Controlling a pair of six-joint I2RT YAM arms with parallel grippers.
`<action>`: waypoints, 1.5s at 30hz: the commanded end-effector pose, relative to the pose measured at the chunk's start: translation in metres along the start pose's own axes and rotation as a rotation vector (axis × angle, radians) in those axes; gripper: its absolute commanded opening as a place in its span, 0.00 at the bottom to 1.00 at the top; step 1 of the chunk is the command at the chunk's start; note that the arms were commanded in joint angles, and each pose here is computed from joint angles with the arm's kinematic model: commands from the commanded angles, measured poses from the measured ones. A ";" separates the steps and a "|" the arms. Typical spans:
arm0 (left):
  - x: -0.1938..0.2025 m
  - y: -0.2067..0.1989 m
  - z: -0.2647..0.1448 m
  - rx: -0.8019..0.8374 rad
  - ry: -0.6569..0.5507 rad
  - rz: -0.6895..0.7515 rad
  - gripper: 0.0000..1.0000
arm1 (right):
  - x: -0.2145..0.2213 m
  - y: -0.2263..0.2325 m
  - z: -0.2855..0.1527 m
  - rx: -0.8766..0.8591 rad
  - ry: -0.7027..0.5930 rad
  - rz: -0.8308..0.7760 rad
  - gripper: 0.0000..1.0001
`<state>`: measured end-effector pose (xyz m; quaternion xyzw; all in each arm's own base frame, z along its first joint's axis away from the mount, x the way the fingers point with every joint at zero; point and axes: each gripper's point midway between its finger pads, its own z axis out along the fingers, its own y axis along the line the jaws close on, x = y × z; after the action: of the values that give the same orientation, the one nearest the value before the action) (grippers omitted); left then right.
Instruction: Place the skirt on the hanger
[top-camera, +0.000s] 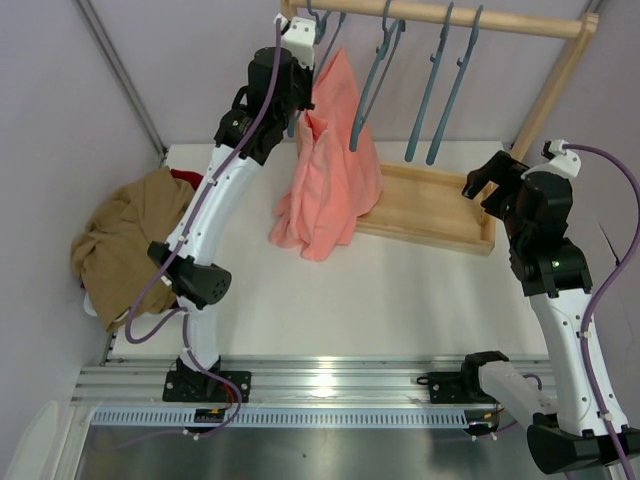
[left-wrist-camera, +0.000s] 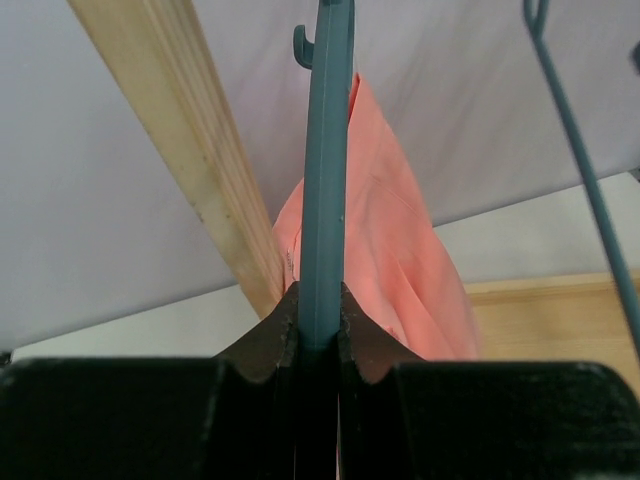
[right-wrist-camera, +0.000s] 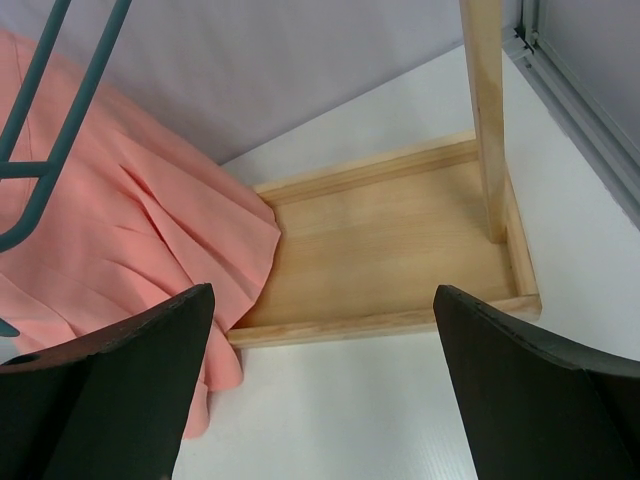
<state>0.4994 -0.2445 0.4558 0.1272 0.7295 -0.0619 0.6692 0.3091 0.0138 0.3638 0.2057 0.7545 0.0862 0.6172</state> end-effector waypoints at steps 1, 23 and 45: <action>-0.043 0.019 -0.006 -0.032 -0.131 -0.070 0.04 | -0.009 0.004 -0.002 -0.025 -0.038 0.011 0.99; -0.093 0.032 -0.084 0.037 -0.211 -0.065 0.78 | -0.027 0.019 -0.002 -0.075 -0.038 -0.035 0.99; -0.016 -0.083 -0.225 0.501 -0.094 -0.213 0.94 | -0.103 0.107 -0.084 -0.529 -0.153 -0.160 1.00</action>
<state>0.2610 -0.2553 0.5028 0.2312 0.6597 -0.2904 0.6535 0.2663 0.0628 0.5085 0.0272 0.6725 0.1936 0.7138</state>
